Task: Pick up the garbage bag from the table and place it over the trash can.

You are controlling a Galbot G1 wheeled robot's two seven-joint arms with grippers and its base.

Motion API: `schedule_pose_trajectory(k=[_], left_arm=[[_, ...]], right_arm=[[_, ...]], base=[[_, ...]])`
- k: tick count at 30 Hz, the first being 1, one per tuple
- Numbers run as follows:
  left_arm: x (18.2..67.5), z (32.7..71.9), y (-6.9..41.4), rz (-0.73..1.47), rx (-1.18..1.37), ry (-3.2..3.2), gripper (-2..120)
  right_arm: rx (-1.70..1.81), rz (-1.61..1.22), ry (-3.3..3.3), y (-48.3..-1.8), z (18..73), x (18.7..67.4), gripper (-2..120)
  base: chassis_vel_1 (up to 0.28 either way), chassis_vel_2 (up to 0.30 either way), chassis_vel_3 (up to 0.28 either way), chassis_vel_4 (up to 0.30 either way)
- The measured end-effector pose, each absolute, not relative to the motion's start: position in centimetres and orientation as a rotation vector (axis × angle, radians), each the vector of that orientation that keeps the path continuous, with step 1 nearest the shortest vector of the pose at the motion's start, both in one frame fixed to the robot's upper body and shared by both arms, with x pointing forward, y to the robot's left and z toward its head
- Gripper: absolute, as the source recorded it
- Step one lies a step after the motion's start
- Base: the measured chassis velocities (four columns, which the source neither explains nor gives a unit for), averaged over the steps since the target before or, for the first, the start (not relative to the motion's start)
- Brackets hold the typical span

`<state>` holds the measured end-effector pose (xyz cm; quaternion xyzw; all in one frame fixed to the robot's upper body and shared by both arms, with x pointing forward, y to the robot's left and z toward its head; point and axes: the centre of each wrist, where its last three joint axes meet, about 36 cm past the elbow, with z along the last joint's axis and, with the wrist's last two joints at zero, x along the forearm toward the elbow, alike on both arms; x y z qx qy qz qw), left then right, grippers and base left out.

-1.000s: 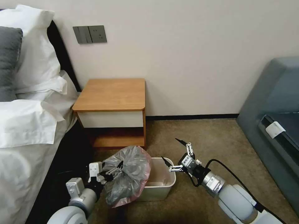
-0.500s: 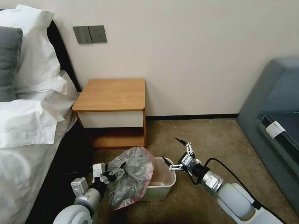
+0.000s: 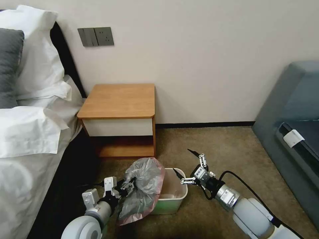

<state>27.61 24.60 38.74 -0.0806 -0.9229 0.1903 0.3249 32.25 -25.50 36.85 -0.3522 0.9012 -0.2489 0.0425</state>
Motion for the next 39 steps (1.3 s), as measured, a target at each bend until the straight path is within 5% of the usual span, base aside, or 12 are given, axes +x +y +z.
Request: schedule_pose_trajectory(k=[4,20,30,39], left_arm=[[28.0,38.3,24.7,0.478,-0.208,-2.404,61],[28.2,37.9,24.4,0.468,-0.186,-2.416,7],[27.8,38.0,24.1,0.461,-0.147,-2.510,7],[26.5,37.4,23.6,0.524,-0.091,-2.872,7]], right_arm=[[-1.073,-0.761,2.757,-25.5,37.0,32.1,100],[-1.072,-0.759,2.747,-25.4,37.4,32.1,100],[-1.061,-0.739,2.740,-25.0,37.9,32.1,100],[-1.008,-0.154,2.924,-20.8,42.8,31.3,100]], base=[[0.000,0.000,0.000,0.000],[0.000,0.000,0.000,0.000],[0.000,0.000,0.000,0.000],[0.000,0.000,0.000,0.000]])
